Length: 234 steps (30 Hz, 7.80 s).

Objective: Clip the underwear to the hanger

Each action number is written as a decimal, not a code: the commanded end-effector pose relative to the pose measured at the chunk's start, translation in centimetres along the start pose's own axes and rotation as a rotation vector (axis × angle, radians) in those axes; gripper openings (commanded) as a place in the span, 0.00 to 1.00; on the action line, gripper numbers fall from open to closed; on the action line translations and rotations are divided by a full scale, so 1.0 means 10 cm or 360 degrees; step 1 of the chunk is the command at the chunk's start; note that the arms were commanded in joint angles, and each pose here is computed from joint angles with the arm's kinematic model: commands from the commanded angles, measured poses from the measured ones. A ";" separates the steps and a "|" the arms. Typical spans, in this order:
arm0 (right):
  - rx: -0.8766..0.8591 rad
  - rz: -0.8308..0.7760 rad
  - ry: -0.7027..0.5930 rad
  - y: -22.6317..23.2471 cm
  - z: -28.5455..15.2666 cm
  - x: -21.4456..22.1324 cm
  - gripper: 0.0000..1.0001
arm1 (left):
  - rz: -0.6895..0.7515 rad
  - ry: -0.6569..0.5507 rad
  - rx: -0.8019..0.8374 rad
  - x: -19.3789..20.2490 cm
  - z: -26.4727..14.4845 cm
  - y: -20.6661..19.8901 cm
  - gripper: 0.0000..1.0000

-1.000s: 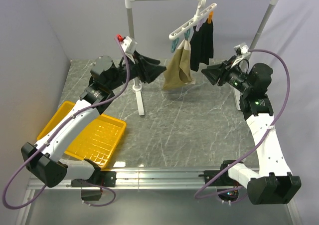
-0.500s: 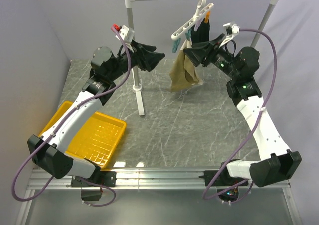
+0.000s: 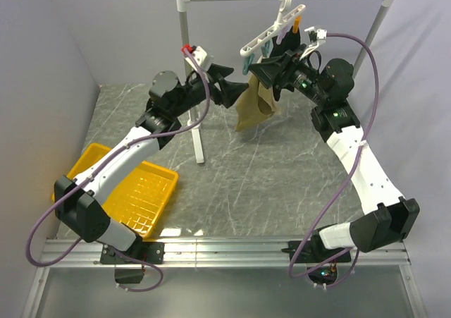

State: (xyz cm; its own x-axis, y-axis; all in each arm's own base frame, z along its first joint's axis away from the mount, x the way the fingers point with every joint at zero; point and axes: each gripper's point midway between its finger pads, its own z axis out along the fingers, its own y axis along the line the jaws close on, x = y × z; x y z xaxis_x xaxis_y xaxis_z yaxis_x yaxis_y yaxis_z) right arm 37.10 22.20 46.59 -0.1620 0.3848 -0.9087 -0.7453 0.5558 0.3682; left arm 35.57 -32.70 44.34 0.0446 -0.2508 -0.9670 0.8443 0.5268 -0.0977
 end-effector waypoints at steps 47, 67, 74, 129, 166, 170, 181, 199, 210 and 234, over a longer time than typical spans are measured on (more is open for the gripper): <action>0.0055 0.0144 -0.0158 0.11 0.31 -0.34 0.66 | 0.0312 -0.0117 -0.0122 -0.18 0.35 -0.10 0.13; 0.0095 0.0123 -0.0237 0.19 0.30 -0.49 0.66 | 0.0445 0.0018 -0.0191 0.09 0.42 -0.15 0.08; -0.0030 0.0048 -0.0307 0.34 0.26 -0.56 0.65 | 0.0423 0.0036 -0.0196 0.14 0.42 -0.15 0.09; 0.0004 -0.0111 -0.0389 0.35 0.15 -0.54 0.00 | 0.0763 0.0827 0.0474 1.99 -0.27 -0.59 0.79; 0.0067 -0.0164 -0.0366 0.33 0.10 -0.53 0.00 | 0.2400 0.0319 0.0065 2.96 0.84 -0.57 0.88; 0.0069 -0.0160 -0.0362 0.32 0.10 -0.51 0.00 | 0.2435 0.0264 -0.0034 2.85 0.94 -0.54 0.90; 0.0075 -0.0151 -0.0355 0.31 0.10 -0.49 0.00 | 0.2547 0.0185 -0.0127 2.86 1.15 -0.52 0.94; 0.0091 -0.0176 -0.0351 0.28 0.10 -0.48 0.00 | 0.2635 0.0449 -0.0385 2.82 1.44 0.28 0.96; 0.0097 -0.0163 -0.0348 0.26 0.11 -0.46 0.00 | 0.2589 0.0390 -0.0367 2.66 1.31 0.34 0.64; 0.0099 -0.0186 -0.0352 0.27 0.12 -0.49 0.00 | 0.1998 0.0232 0.0264 2.22 0.58 -0.37 0.56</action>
State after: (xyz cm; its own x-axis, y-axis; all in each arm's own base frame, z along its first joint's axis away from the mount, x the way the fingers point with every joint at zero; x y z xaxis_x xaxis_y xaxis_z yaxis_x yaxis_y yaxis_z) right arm 38.18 23.30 48.77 -0.0089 0.4353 -0.9003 -0.6910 0.6481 0.3202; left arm 38.08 -44.76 25.53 0.7927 0.5184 -0.3209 0.2054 0.2685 0.9411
